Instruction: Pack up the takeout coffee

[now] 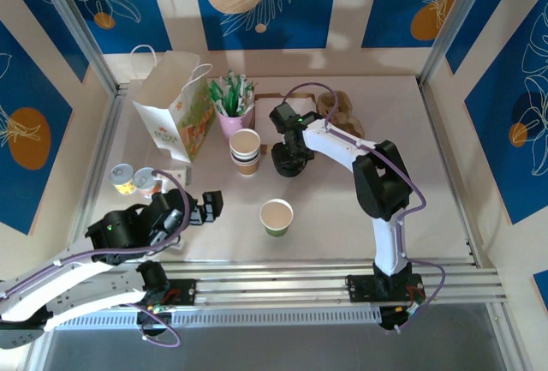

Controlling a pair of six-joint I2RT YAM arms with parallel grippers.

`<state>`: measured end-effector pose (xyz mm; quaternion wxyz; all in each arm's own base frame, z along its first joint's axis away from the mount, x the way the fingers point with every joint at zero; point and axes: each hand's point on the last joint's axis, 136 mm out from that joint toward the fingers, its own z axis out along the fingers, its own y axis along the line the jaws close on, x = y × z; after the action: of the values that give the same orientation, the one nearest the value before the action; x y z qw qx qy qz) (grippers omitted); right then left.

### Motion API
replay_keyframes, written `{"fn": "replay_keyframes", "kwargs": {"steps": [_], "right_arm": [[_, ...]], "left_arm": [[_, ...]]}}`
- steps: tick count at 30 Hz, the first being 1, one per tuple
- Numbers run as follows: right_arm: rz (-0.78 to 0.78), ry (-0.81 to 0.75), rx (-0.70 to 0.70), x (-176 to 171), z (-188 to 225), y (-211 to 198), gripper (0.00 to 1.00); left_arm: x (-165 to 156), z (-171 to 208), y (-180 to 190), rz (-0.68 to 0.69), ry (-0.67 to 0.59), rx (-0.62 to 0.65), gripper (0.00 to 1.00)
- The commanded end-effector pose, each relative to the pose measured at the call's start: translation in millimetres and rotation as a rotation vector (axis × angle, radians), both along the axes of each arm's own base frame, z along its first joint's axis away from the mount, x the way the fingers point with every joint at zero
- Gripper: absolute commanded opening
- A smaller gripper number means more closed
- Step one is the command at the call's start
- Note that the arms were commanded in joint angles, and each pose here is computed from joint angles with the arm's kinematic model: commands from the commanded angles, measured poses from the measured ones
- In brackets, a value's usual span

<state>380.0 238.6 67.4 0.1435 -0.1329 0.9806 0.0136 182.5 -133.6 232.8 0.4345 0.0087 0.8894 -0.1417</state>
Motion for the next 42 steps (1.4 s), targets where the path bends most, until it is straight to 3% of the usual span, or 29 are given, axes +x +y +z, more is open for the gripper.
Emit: {"fn": "replay_keyframes", "kwargs": {"steps": [1, 27, 42], "right_arm": [[0.003, -0.01, -0.022, 3, 8, -1, 0.69], [0.017, -0.027, 0.144, -35, 75, -5, 0.68], [0.153, -0.042, 0.167, -111, 129, -5, 0.68]], "left_arm": [[0, -5, 1, -0.003, 0.004, 0.025, 1.0], [4, -13, -20, -0.049, 0.033, 0.033, 1.0], [13, 14, 23, 0.004, -0.095, 0.275, 1.0]]}}
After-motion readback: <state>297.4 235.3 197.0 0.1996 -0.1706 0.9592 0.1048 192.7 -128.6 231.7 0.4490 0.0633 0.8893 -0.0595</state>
